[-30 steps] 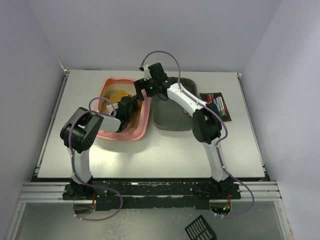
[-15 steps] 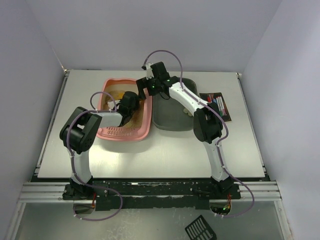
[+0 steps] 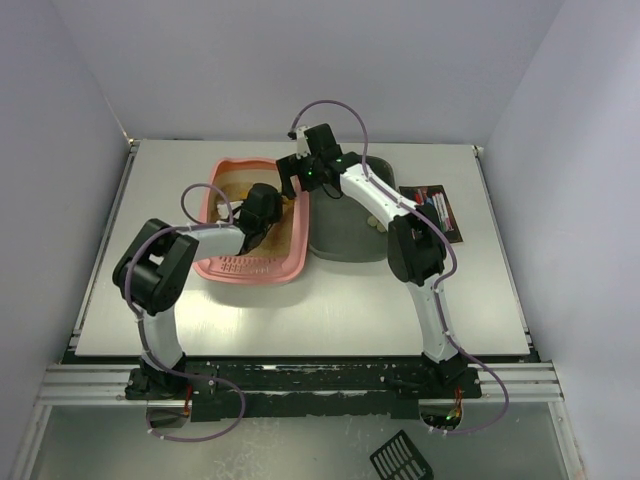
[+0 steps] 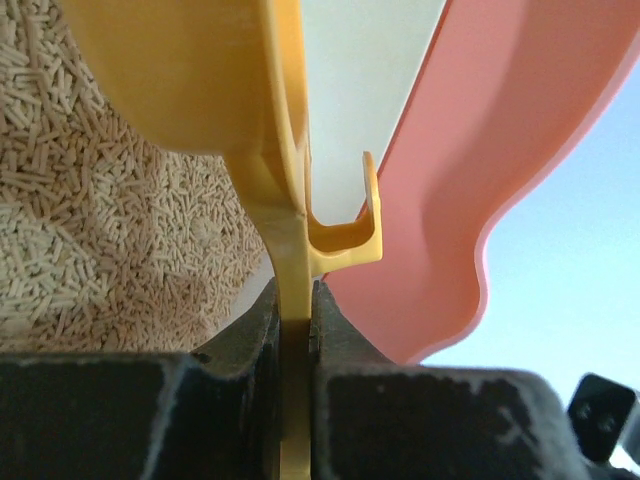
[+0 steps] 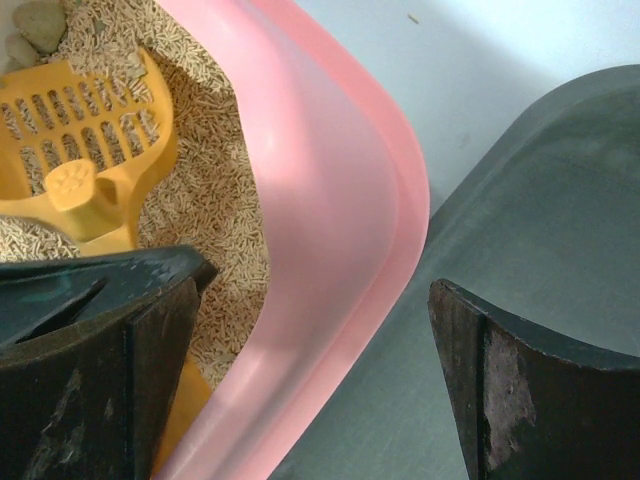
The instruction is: Clean the litter box
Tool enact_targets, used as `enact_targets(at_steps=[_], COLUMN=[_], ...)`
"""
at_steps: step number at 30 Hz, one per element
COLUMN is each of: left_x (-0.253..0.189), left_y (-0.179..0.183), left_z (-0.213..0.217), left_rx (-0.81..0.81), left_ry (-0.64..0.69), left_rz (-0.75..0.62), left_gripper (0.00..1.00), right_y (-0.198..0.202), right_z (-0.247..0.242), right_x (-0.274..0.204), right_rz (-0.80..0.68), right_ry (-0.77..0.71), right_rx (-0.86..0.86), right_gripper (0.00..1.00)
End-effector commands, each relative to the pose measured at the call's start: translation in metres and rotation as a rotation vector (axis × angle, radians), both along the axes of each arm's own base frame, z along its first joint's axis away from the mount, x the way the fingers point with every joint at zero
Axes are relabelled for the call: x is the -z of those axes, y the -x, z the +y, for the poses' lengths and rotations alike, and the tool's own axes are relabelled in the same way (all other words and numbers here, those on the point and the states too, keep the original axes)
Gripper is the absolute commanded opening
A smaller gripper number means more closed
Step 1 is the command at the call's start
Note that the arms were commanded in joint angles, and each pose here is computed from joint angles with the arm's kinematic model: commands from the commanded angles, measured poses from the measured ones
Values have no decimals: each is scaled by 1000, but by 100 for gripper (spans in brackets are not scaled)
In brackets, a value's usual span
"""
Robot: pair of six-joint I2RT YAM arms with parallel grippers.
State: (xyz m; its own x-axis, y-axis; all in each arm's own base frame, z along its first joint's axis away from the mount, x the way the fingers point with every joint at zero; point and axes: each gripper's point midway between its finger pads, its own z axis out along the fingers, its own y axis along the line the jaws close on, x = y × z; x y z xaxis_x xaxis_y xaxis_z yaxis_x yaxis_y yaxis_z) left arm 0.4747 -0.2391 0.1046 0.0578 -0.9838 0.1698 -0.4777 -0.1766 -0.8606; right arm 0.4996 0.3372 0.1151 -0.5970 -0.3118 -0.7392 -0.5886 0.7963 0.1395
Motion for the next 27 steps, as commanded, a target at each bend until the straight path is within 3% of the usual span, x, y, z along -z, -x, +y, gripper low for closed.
enact_targets(at_steps=[1,9,17,27], left_x=[-74,-57,-58,-42], left_y=[7,19,12,-2], left_z=[-21,0,12,46], left_rx=[-152,-188,-200,-271], left_ry=[617,574,659,569], left_rz=[-48,-48,-67,-61], left_gripper=[7,7,7,7], right_y=[0,6,14,20], right_z=[-15,-5,1,-13], right_x=[34,23,19,22], right_rz=[69,106,184,273], right_ry=[71,-35,-153,-288], right_rx=[37,36,27,7], right_gripper=[100,100,100,100])
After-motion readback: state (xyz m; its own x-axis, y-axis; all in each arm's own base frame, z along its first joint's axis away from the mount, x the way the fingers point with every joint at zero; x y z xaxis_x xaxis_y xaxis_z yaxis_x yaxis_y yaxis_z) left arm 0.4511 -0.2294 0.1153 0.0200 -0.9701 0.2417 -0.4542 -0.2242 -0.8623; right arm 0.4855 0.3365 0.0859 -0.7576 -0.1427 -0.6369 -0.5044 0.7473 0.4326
